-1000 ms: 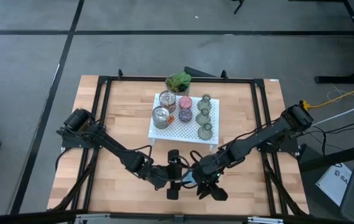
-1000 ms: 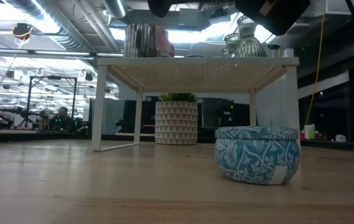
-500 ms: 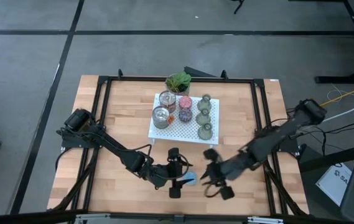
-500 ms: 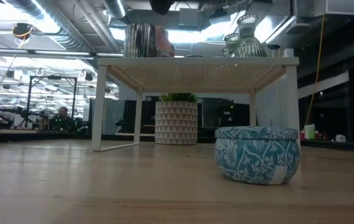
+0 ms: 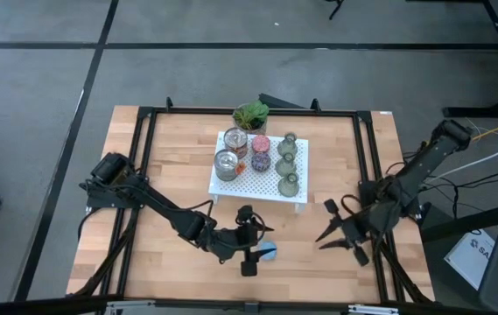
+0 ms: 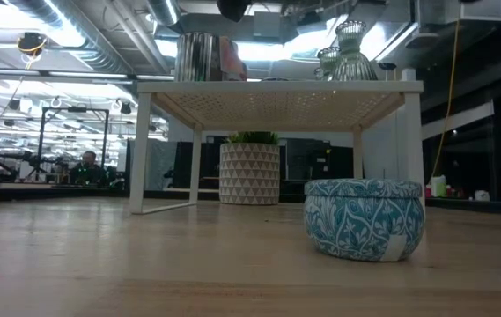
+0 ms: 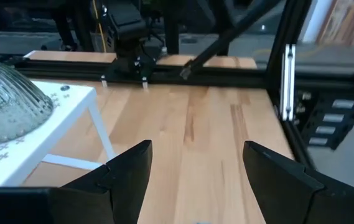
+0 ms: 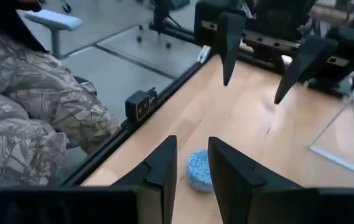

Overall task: Stock candles and vases on shelf
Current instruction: Align the blue patterned scented candle with the other scented candle on the shelf

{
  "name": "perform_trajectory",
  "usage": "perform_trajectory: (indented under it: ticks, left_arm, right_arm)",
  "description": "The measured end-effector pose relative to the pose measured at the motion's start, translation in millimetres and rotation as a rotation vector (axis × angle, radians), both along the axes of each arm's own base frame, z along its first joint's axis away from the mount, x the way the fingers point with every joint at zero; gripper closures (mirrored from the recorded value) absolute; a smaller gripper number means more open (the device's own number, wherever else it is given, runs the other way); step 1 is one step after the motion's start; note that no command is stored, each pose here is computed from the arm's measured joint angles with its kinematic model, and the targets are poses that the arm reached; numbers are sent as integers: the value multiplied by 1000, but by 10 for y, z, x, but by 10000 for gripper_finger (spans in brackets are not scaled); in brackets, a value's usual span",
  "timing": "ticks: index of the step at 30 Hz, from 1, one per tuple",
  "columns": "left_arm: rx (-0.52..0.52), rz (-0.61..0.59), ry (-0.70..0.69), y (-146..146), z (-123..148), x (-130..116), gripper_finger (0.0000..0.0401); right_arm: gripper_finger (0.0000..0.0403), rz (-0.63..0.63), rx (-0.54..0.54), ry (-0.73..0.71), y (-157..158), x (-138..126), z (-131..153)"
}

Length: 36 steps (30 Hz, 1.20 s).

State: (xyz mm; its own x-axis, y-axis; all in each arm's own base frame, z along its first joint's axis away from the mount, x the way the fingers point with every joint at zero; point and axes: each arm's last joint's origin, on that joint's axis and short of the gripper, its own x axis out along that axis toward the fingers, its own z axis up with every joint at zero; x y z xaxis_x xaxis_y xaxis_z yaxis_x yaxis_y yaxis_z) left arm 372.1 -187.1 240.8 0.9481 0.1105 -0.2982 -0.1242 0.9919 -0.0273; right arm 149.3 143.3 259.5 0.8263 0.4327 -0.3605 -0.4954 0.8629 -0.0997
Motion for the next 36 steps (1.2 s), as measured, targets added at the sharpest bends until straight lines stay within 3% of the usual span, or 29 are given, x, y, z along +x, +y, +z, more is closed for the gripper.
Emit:
perform_trajectory:
  ticks: [5, 12, 17, 26, 29, 36]
  left_arm:
    - [-72, 25, -62, 25, 56, 34, 152]
    - [-58, 176, -147, 156, 127, 90, 152]
    - [-64, 215, -168, 278, 146, 146, 152]
    - [7, 218, -143, 394, 136, 193, 152]
    - [44, 212, -127, 410, 127, 197, 152]
    - [161, 183, -59, 413, 82, 185, 152]
  right_arm:
    - [309, 118, 24, -124, -167, -159, -163]
    - [309, 235, -51, -243, -299, -236, -221]
    - [309, 185, -86, -375, -354, -170, -124]
    - [309, -104, -221, -184, -528, -103, -315]
    - [309, -105, -226, -171, -531, -106, -328]
    - [309, -35, -92, -68, -508, -130, -369]
